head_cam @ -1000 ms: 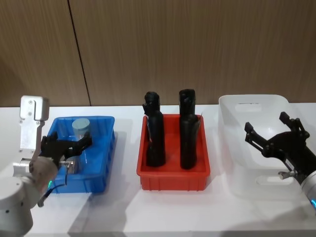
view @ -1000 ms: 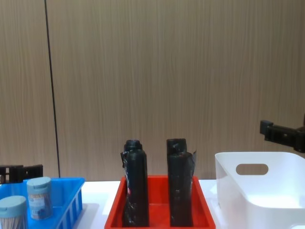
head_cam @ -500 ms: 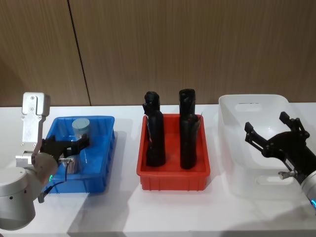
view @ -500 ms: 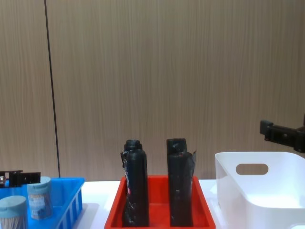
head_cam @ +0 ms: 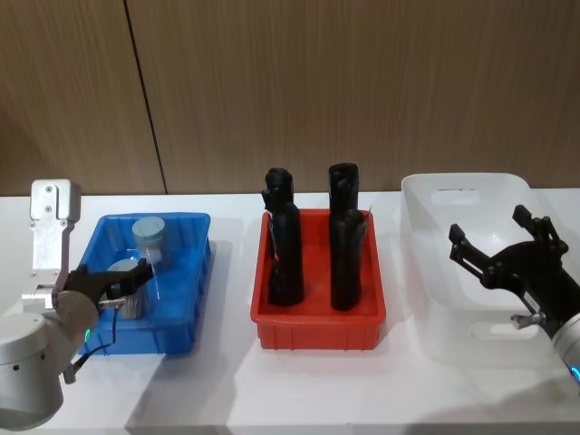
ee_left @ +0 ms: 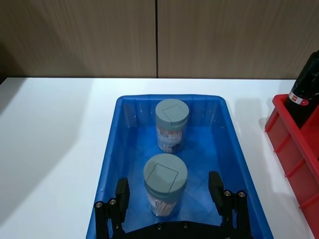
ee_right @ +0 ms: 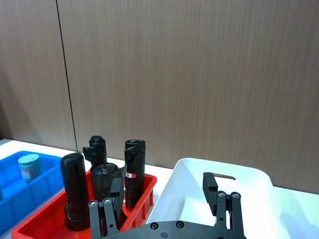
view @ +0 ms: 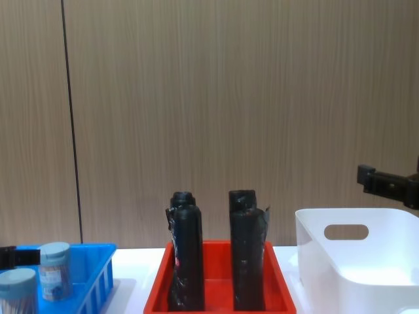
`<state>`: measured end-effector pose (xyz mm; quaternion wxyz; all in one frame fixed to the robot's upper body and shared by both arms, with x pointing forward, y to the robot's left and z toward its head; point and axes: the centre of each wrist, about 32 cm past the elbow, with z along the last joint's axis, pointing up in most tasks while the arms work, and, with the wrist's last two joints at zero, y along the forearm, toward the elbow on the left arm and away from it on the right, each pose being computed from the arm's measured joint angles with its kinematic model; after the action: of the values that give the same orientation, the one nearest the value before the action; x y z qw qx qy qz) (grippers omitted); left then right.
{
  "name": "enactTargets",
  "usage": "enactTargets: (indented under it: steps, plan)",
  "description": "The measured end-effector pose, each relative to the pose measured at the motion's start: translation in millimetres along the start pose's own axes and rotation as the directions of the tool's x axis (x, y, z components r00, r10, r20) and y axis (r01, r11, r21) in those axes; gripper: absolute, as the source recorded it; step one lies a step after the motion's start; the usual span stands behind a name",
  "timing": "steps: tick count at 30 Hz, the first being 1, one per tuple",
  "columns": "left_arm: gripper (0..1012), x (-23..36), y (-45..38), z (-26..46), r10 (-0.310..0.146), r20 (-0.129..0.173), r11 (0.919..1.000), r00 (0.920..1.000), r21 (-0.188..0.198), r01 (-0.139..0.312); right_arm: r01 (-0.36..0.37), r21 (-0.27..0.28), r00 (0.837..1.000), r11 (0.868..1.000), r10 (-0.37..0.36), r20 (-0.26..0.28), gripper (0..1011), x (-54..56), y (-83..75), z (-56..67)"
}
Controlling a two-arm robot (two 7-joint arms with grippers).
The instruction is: Pick the cotton swabs from the blue box and place them into the white box.
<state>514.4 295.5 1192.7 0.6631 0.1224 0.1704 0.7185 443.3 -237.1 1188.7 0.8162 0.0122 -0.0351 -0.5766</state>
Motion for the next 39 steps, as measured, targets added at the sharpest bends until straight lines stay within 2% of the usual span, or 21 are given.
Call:
enactTargets:
  steps: [8, 17, 24, 39]
  plan:
    - [1004, 1.2, -2.6, 2.1, 0.015, 0.001, 0.9997, 0.9999, 0.019, -0.015, 0.000, 0.000, 1.000, 1.000, 0.000, 0.000, 1002, 0.0, 0.0, 0.0]
    - [1004, 3.8, -13.1, 6.6, 0.009, 0.014, 0.9991, 0.9999, 0.041, -0.010, 0.000, 0.000, 1.000, 1.000, 0.000, 0.000, 1002, 0.0, 0.0, 0.0]
    - [1004, 5.2, -22.6, 6.4, -0.005, 0.019, 0.9977, 0.9998, 0.067, 0.003, 0.000, 0.000, 1.000, 1.000, 0.000, 0.000, 1002, 0.0, 0.0, 0.0]
    - [1004, 7.0, -35.7, 2.9, -0.025, 0.028, 0.9943, 0.9993, 0.104, 0.022, 0.000, 0.000, 1.000, 1.000, 0.000, 0.000, 1002, 0.0, 0.0, 0.0]
